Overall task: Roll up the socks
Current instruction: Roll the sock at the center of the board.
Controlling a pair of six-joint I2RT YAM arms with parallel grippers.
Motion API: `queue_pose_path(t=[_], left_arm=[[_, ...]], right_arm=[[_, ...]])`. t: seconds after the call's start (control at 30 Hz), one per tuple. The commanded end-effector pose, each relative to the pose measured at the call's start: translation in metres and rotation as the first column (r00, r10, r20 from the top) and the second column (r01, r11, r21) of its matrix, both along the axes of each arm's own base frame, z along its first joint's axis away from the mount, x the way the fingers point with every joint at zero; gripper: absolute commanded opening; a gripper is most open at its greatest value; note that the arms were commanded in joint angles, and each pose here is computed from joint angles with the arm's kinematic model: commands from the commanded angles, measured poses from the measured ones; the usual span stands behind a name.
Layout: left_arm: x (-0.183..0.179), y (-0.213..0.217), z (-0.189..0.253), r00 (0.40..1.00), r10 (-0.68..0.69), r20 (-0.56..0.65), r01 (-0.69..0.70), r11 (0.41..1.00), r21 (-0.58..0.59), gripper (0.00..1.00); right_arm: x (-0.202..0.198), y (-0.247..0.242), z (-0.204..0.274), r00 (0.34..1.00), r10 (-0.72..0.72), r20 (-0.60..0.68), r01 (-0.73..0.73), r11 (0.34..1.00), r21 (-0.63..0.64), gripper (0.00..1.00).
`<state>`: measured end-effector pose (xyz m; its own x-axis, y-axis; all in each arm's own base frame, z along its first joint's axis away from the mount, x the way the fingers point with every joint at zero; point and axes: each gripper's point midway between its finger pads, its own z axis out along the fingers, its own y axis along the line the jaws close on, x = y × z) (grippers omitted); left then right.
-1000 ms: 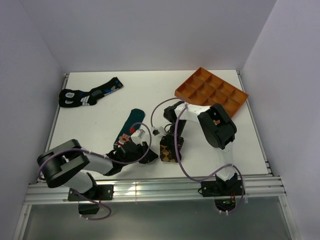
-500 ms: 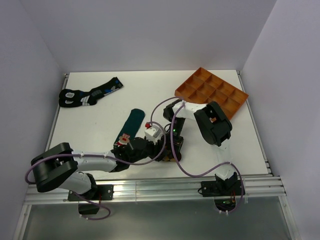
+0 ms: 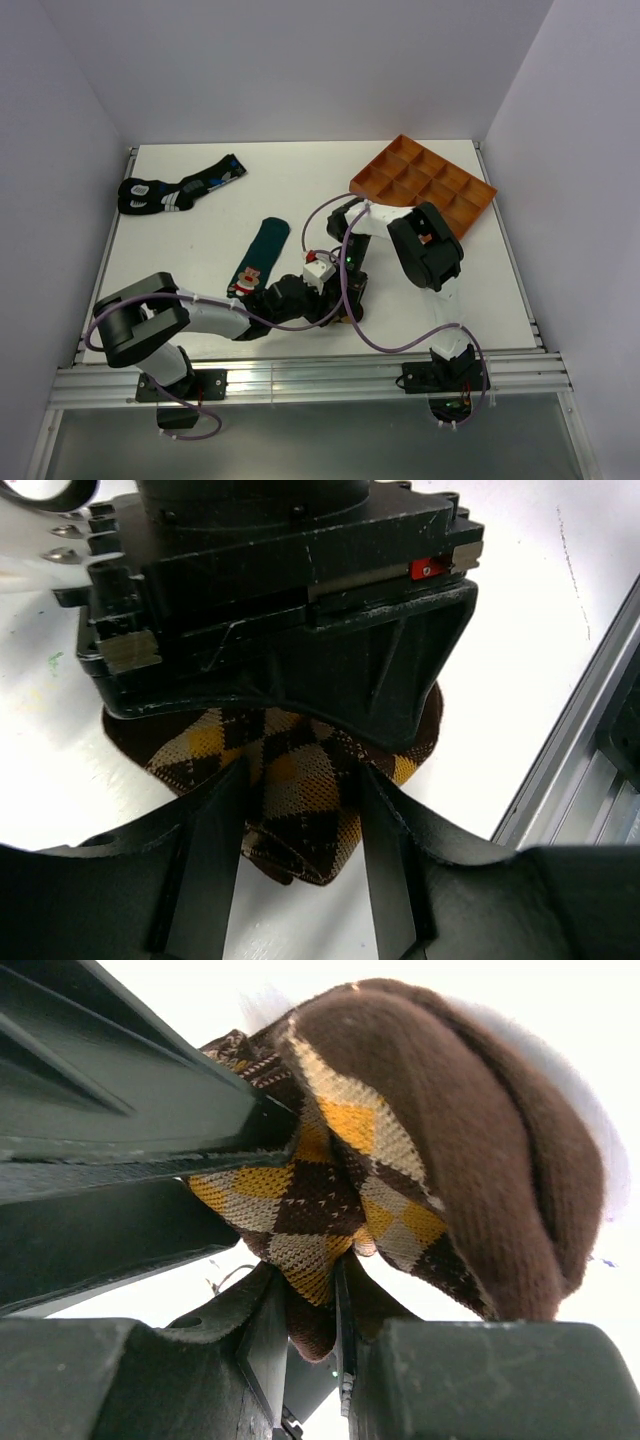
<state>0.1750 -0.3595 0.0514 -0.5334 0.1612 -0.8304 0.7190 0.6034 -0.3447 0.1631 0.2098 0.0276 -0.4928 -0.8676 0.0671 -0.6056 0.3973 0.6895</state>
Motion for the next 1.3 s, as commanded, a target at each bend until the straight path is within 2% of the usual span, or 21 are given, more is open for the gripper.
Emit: queue_pose_path(t=[0.0, 0.1, 0.2, 0.23, 0.33, 0.5, 0.73, 0.93, 1.03, 1.27], left_arm=[[-0.007, -0.009, -0.003, 0.999, -0.049, -0.016, 0.049, 0.998, -0.025, 0.52], [-0.011, -0.009, -0.016, 0.997, -0.05, -0.055, 0.049, 0.999, -0.015, 0.47], [-0.017, -0.008, -0.029, 0.994, -0.048, -0.102, 0.046, 0.999, -0.016, 0.31], [-0.022, -0.006, -0.034, 0.991, -0.058, -0.124, 0.056, 0.998, -0.014, 0.19], [-0.03, -0.002, -0.043, 0.984, -0.056, -0.172, 0.051, 0.998, -0.038, 0.0], [-0.04, 0.006, -0.049, 0.973, -0.034, -0.23, 0.015, 0.996, -0.086, 0.0], [-0.049, 0.006, -0.058, 0.966, -0.032, -0.256, 0.011, 0.997, -0.083, 0.0], [-0.05, 0.003, -0.062, 0.966, -0.034, -0.256, 0.016, 0.997, -0.073, 0.0], [-0.051, 0.002, -0.062, 0.965, -0.041, -0.26, 0.023, 0.997, -0.072, 0.0], [-0.051, 0.003, -0.065, 0.965, -0.037, -0.261, 0.021, 0.998, -0.061, 0.0]], right_arm=[[0.028, 0.001, -0.022, 0.992, 0.029, 0.123, -0.031, 0.999, 0.013, 0.11], [0.028, 0.001, -0.022, 0.991, 0.018, 0.131, -0.021, 1.0, 0.017, 0.13], [0.029, 0.001, -0.02, 0.99, 0.008, 0.143, -0.011, 1.0, 0.023, 0.17], [0.029, 0.002, -0.02, 0.989, 0.0, 0.145, -0.003, 1.0, 0.024, 0.18], [0.029, 0.002, -0.019, 0.986, -0.022, 0.163, 0.018, 0.999, 0.026, 0.26], [0.042, 0.002, -0.01, 0.962, -0.071, 0.262, 0.06, 0.997, 0.052, 0.46], [0.087, 0.001, 0.016, 0.899, -0.193, 0.394, 0.149, 0.979, 0.141, 0.63], [0.11, 0.008, 0.018, 0.872, -0.252, 0.42, 0.188, 0.964, 0.188, 0.66], [0.105, 0.012, 0.014, 0.903, -0.235, 0.36, 0.173, 0.965, 0.195, 0.67], [0.106, 0.02, 0.011, 0.904, -0.232, 0.358, 0.169, 0.965, 0.198, 0.68]])
